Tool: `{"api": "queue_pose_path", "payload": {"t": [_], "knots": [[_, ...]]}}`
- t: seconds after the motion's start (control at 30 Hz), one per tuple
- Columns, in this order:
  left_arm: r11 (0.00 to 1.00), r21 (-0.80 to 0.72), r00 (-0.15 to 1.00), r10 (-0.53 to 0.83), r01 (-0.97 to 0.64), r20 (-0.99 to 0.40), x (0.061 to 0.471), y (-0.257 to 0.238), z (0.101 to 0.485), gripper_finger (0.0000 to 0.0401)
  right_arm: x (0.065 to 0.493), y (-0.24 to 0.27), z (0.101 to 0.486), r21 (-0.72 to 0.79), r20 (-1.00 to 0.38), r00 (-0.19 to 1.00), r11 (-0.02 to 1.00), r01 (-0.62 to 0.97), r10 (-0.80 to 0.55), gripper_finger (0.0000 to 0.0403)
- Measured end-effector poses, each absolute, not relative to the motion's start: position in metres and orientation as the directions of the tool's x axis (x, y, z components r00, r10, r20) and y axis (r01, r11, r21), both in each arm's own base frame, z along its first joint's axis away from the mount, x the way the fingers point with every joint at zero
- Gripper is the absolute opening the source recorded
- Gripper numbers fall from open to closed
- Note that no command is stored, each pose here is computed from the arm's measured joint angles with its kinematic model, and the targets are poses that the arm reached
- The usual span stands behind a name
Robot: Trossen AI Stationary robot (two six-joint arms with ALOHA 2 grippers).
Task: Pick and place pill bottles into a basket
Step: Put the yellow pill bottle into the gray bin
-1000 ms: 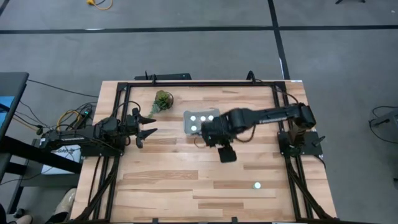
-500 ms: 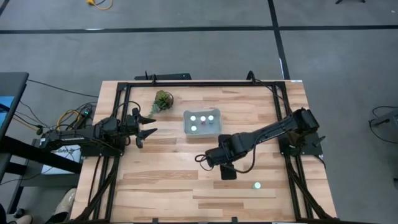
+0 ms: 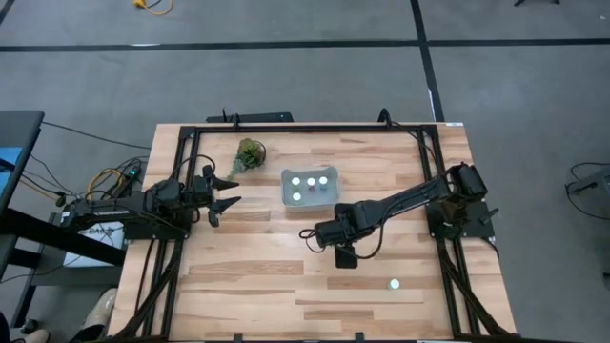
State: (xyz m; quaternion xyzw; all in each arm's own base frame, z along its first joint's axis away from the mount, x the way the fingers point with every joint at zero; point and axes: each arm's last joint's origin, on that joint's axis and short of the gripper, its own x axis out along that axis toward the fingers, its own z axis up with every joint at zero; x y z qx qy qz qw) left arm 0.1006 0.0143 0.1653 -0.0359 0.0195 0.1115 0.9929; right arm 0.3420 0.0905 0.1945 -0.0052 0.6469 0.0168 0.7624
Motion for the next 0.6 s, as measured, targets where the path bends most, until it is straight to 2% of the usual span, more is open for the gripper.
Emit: {"api": "queue_pose_path", "payload": {"t": [0.17, 0.6], "knots": [[0.973, -0.067, 0.974, 0.220, -0.223, -0.047, 0.1006, 0.0144, 0.1653, 0.0201, 0.3421, 0.0914, 0.1945, 0.045, -0.986, 0.157, 0.998, -0.045, 0.052, 0.0222], [0.973, -0.067, 0.974, 0.220, -0.223, -0.046, 0.1006, 0.0143, 0.1653, 0.0201, 0.3433, 0.0914, 0.1947, 0.051, -0.984, 0.166, 0.995, -0.085, 0.065, 0.0123]]}}
